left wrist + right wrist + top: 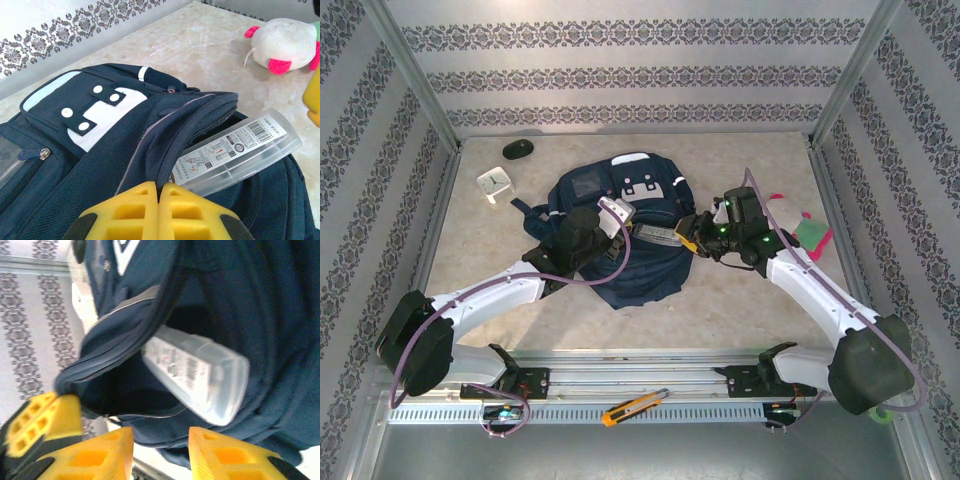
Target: Pack books, pencil case, and school supplies into a backpack
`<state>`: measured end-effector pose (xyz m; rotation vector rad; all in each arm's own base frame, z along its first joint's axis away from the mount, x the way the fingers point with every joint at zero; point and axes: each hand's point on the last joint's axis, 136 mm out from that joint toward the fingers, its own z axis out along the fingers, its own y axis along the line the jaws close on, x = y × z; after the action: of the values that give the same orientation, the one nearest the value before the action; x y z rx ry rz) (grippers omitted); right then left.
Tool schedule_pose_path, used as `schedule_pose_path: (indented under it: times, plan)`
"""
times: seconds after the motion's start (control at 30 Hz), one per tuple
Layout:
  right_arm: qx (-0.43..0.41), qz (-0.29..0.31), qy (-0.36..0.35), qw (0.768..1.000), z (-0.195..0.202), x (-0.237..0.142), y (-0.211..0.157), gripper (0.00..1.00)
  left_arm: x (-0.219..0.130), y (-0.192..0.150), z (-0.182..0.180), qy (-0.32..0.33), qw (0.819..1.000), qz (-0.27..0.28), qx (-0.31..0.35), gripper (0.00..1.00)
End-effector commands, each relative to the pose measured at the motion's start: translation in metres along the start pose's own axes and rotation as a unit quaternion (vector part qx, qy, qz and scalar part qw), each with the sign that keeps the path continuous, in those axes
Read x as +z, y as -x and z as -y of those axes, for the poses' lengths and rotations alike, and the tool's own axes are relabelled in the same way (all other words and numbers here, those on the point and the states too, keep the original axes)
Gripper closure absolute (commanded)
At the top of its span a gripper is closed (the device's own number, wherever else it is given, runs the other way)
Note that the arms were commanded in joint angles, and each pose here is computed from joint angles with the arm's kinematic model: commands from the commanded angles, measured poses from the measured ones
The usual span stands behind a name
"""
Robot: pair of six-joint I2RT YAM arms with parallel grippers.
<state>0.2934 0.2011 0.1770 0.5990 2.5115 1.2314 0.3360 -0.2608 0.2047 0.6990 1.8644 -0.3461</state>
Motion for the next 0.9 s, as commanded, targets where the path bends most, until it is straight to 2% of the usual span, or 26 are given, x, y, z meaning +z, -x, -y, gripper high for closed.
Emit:
schedule_pose_path:
  times: [0.0, 0.07, 0.13, 0.17, 0.2, 0.33, 0.57, 0.77, 0.83, 0.87]
  plan:
    - [-0.018, 0.005, -0.032, 0.999, 0.009, 0.004, 0.006, 0.68, -0.015, 0.051, -0.001, 0.000, 0.997, 0.082, -0.005, 0.96]
    - [-0.022, 0.011, -0.051, 0.998, 0.015, 0.006, 0.011, 0.65, -0.015, 0.050, -0.001, -0.001, 0.997, 0.082, -0.005, 0.96]
    - [-0.021, 0.011, -0.058, 0.998, 0.017, 0.009, 0.012, 0.50, -0.015, 0.051, -0.001, -0.001, 0.997, 0.081, -0.003, 0.96]
    - [-0.022, 0.008, -0.057, 0.998, 0.016, 0.011, 0.012, 0.45, -0.015, 0.051, -0.001, 0.000, 0.997, 0.081, -0.003, 0.96]
    - [-0.024, 0.007, -0.058, 0.998, 0.016, 0.012, 0.012, 0.44, -0.015, 0.051, -0.001, -0.001, 0.997, 0.082, -0.002, 0.96]
    - [-0.036, 0.008, -0.045, 0.998, 0.005, 0.022, 0.015, 0.62, -0.014, 0.052, 0.000, -0.003, 0.997, 0.082, -0.003, 0.96]
    - [-0.060, -0.004, -0.002, 0.998, -0.030, 0.060, 0.022, 0.76, -0.014, 0.057, 0.003, -0.015, 0.996, 0.091, -0.007, 0.96]
    - [-0.076, 0.000, 0.063, 0.995, -0.067, 0.084, 0.026, 0.78, -0.015, 0.056, 0.007, -0.028, 0.995, 0.092, -0.021, 0.96]
    - [-0.087, 0.008, 0.068, 0.994, -0.069, 0.078, 0.026, 0.74, -0.015, 0.055, 0.006, -0.024, 0.995, 0.091, -0.029, 0.93]
    - [-0.095, 0.015, 0.064, 0.993, -0.068, 0.071, 0.025, 0.69, -0.016, 0.053, 0.004, -0.020, 0.995, 0.087, -0.033, 0.91]
